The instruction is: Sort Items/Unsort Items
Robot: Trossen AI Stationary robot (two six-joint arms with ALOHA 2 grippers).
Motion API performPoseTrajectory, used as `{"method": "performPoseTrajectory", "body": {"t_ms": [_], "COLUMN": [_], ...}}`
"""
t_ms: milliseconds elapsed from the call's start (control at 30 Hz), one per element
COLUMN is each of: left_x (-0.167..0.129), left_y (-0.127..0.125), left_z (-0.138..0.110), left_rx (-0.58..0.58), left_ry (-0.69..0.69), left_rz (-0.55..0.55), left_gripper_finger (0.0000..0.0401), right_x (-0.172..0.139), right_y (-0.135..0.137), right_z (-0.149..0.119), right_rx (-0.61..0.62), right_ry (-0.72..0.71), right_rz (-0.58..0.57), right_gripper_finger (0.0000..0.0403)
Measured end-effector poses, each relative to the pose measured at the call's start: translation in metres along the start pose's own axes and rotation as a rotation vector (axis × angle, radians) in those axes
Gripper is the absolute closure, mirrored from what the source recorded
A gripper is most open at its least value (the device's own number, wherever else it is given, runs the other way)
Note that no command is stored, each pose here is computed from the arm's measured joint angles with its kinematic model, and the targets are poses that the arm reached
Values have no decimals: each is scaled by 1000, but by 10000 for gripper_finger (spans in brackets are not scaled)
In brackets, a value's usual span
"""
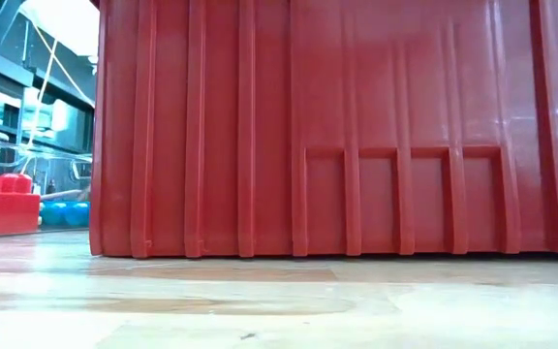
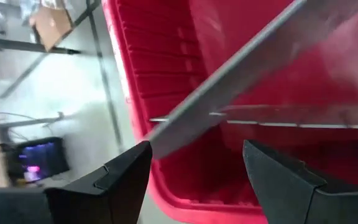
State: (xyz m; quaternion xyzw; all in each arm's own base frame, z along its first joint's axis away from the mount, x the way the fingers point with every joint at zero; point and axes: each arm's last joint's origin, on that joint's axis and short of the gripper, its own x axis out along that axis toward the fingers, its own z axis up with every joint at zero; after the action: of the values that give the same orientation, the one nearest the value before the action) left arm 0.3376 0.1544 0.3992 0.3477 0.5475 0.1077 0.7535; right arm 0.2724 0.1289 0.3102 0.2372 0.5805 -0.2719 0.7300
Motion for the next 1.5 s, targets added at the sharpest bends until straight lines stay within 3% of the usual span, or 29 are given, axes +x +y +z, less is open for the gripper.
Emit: {"method": "performPoseTrajectory", "body": {"t_ms": [167, 400, 633, 767, 933, 1233, 1500], "left_x": [10, 40, 55, 48, 41, 25, -8], "left_y": [8, -3, -12, -17, -15, -5, 13], "left_z": [12, 13, 21, 25, 19, 11, 9], "left_rx": [31, 120, 180, 229, 238, 268, 291], "left_ry": [-16, 36, 112, 122, 123, 128, 96], "left_rz": [115, -18, -9, -6, -26, 40, 155], "left_gripper_finger": [148, 148, 156, 223, 376, 395, 398], "right_x": [0, 0, -1, -17, -54, -97, -127], "right_y": [4, 5, 5, 1, -8, -18, -23], "right_z": [1, 1, 0, 2, 10, 24, 28], "right_rx": [-31, -82, -110, -99, -96, -41, -8], "right_ry": [-6, 9, 18, 2, -67, -196, -259], "right_rz": [43, 62, 65, 45, 42, 122, 228], "right_gripper_finger": [402, 402, 402, 403, 403, 403, 403]}}
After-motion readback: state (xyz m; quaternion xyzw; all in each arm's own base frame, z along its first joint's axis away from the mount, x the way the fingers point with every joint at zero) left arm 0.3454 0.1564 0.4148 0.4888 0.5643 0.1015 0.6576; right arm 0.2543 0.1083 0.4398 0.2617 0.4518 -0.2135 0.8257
